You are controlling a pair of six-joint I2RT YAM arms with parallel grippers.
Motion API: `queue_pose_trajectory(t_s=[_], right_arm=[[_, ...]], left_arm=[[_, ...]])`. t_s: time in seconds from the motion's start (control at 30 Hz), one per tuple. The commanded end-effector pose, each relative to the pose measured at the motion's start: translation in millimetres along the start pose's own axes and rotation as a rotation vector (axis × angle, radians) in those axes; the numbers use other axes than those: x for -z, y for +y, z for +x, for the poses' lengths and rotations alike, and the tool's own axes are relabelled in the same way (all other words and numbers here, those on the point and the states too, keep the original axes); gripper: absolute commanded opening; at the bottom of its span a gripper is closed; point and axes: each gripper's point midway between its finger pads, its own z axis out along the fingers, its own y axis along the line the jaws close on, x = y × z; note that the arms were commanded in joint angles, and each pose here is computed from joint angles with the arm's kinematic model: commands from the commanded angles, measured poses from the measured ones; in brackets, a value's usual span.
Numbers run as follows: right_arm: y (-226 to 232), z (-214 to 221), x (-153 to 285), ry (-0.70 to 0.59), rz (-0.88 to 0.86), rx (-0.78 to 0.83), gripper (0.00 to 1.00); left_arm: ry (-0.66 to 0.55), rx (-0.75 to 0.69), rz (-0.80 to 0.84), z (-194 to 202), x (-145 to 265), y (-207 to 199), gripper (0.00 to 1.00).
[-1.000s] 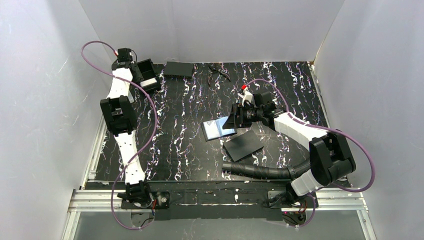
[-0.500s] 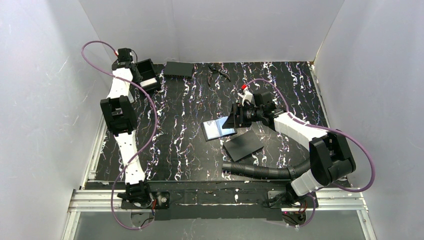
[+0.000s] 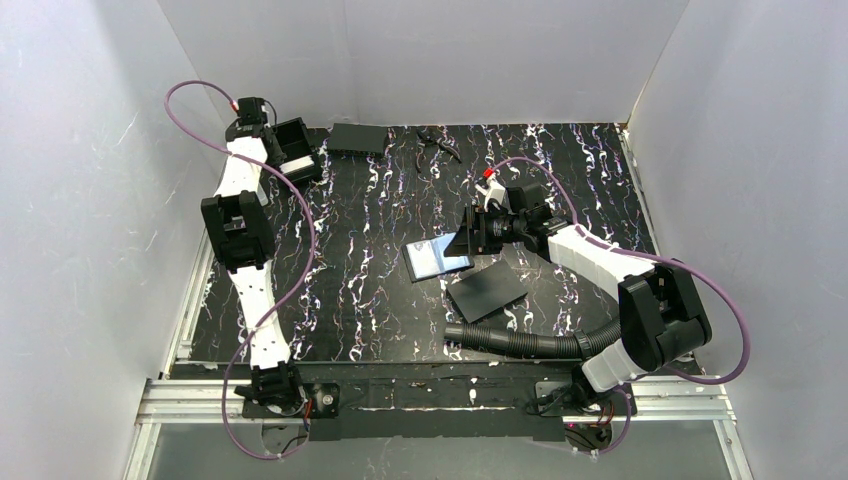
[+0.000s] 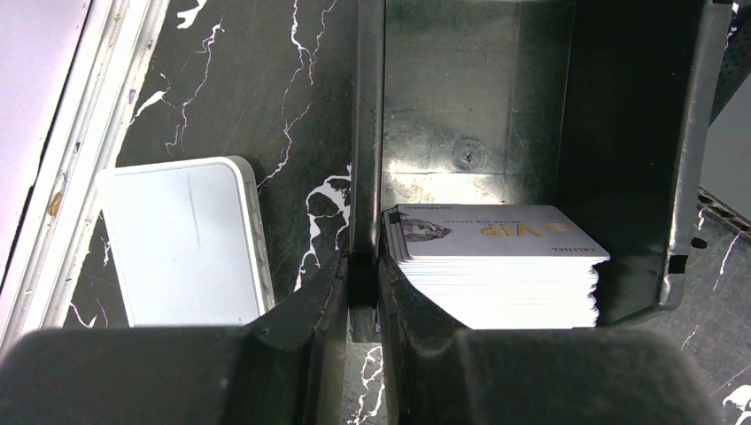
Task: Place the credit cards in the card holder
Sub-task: Move the storage box to the center of the board.
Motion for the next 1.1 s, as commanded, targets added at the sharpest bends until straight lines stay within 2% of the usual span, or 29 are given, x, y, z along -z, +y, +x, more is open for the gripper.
queue_pose_trajectory(t_s=[0.0, 0.13, 0.43, 1.07], right_arm=[[4, -3, -1, -0.017, -0.028, 0.009, 0.74], [5, -3, 0, -0.021, -0.032, 0.012, 0.74], [8, -2, 3, -0.031, -0.039, 0.011, 0.74], [21, 8, 14, -0.067, -0.076, 0.033, 0.74]], left_arm=[[-0.01, -0.022, 0.004, -6, 30, -3, 0.03], [0.004, -0.023, 0.008, 0, 34, -3, 0.0], [0.033, -0.016, 0.006, 24, 54, -7, 0.0], [0.156, 0.012, -0.026, 132, 132, 5, 0.0]])
